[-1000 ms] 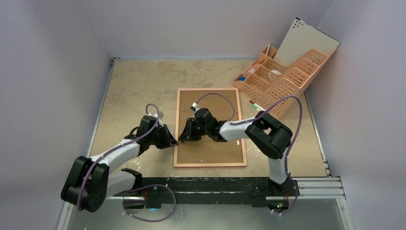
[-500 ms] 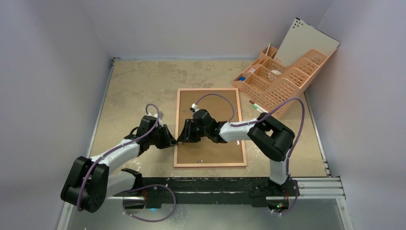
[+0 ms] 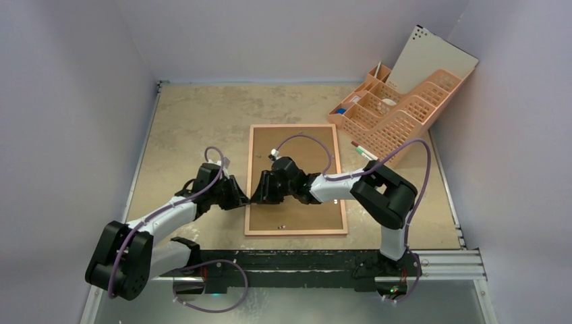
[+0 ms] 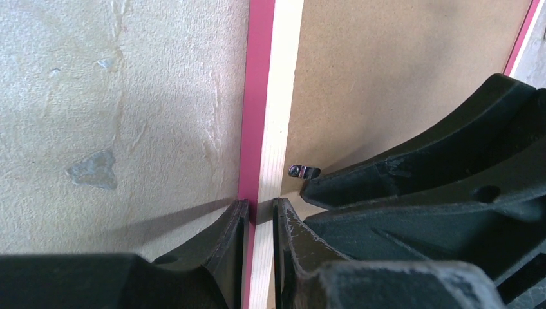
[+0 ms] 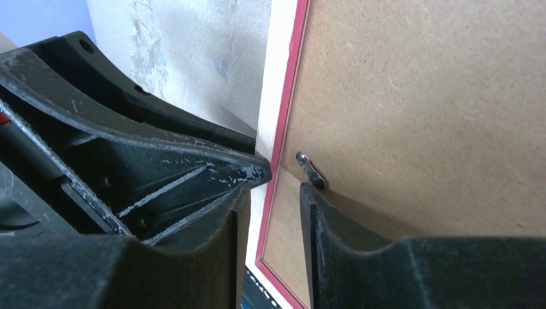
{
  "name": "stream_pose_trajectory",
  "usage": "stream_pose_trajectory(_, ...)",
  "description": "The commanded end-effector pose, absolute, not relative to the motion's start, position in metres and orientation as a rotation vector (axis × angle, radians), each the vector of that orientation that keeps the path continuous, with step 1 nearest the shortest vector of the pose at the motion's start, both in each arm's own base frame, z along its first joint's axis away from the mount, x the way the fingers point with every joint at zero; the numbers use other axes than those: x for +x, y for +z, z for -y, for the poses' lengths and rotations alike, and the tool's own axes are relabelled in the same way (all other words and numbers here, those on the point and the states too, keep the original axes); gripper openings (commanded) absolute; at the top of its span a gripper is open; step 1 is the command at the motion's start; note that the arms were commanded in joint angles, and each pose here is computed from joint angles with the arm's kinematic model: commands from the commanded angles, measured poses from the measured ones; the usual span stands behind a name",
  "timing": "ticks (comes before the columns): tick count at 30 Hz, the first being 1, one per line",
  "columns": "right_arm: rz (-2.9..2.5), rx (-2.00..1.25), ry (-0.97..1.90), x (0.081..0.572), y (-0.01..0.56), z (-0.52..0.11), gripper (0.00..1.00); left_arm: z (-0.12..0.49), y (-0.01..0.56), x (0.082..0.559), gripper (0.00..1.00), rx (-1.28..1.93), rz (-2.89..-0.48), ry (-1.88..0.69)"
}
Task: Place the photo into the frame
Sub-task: Install the photo frame at the center of the board.
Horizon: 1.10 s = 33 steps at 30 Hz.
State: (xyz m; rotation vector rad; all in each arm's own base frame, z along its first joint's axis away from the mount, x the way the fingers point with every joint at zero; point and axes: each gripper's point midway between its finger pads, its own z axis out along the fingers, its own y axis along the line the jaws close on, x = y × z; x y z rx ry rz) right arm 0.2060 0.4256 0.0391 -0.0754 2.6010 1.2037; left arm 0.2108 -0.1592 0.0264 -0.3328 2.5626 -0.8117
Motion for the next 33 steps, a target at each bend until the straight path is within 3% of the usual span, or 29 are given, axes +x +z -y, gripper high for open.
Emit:
stream_pose_trajectory(1, -2.553, -0.030, 1.170, 0.210, 0.053, -0.418, 0.39, 0.154, 0.021, 0.207, 0.00, -0.363, -2.596, -0.760)
stream_pose_trajectory(6, -2.482, 0.024, 1.134, 0.220, 0.070, -0.409, 0.41, 0.154, 0.026, 0.208, 0.00, -0.365, -2.591, -0.758)
stream_pose_trajectory(14, -2.539, 0.020, 1.093, 0.223, 0.055, -0.416, 0.43, 0.155, 0.030, 0.202, 0.20, -0.367, -2.604, -0.778)
stream_pose_trajectory(22, -2.600, 0.003, 1.011, 0.228, 0.040, -0.421, 0.44, 0.161, 0.026, 0.193, 0.26, -0.357, -2.628, -0.833)
stream_pose_trajectory(25, -2.633, -0.013, 1.039, 0.220, 0.033, -0.422, 0.43, 0.162, 0.026, 0.193, 0.25, -0.359, -2.617, -0.839)
stream_pose_trajectory(33, -2.650, -0.032, 1.093, 0.209, 0.035, -0.422, 0.36, 0.163, 0.025, 0.194, 0.05, -0.364, -2.611, -0.848)
